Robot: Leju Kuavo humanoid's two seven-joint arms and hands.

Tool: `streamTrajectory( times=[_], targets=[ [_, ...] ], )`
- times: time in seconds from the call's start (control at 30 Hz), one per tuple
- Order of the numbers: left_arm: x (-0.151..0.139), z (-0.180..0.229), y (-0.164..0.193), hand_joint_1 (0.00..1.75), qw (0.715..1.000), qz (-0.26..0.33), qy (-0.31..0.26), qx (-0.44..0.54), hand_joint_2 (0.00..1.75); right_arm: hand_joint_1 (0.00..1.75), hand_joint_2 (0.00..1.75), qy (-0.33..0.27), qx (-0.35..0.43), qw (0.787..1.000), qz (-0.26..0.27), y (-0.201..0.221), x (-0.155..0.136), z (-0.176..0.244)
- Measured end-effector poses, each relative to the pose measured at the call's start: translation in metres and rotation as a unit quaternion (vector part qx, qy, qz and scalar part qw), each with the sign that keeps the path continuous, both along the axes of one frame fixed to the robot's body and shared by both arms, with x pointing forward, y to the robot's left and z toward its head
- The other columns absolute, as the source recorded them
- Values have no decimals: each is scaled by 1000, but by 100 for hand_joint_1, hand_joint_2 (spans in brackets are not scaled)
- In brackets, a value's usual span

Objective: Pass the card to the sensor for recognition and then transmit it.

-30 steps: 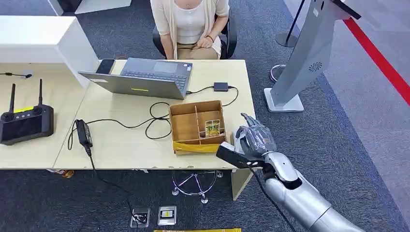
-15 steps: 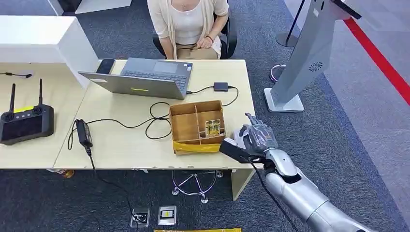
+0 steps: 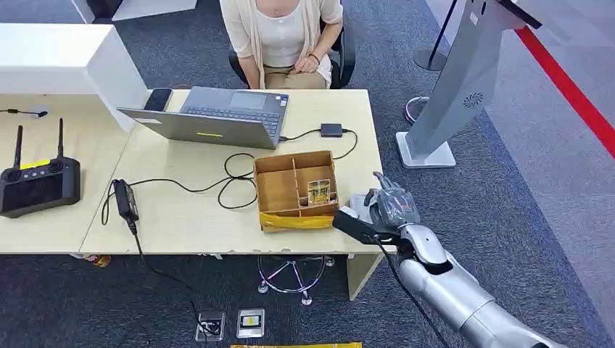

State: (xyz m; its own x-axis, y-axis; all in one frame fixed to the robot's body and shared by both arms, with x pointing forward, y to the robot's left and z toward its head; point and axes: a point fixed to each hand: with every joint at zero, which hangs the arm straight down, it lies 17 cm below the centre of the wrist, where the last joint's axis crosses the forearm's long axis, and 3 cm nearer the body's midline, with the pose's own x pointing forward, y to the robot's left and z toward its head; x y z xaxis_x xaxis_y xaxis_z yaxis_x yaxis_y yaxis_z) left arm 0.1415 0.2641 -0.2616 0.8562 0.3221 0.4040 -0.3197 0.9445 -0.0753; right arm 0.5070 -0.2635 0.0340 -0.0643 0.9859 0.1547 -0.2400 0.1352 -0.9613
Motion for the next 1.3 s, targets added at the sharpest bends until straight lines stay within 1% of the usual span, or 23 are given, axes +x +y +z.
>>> streamTrajectory(
  times=[0.7, 1.03, 1.3],
  targets=[
    [-2, -2, 8, 0, 1000, 18, 8, 14, 0, 175, 175, 21, 9, 1000, 1, -8, 7, -21],
    [-2, -2, 8, 0, 1000, 16, 8, 15, 0, 175, 175, 36, 20, 999, -14, -19, 6, -32],
    [-2, -2, 7, 0, 1000, 6, 7, 16, 0, 175, 175, 40, 22, 998, -37, -29, 7, -33]
  ],
)
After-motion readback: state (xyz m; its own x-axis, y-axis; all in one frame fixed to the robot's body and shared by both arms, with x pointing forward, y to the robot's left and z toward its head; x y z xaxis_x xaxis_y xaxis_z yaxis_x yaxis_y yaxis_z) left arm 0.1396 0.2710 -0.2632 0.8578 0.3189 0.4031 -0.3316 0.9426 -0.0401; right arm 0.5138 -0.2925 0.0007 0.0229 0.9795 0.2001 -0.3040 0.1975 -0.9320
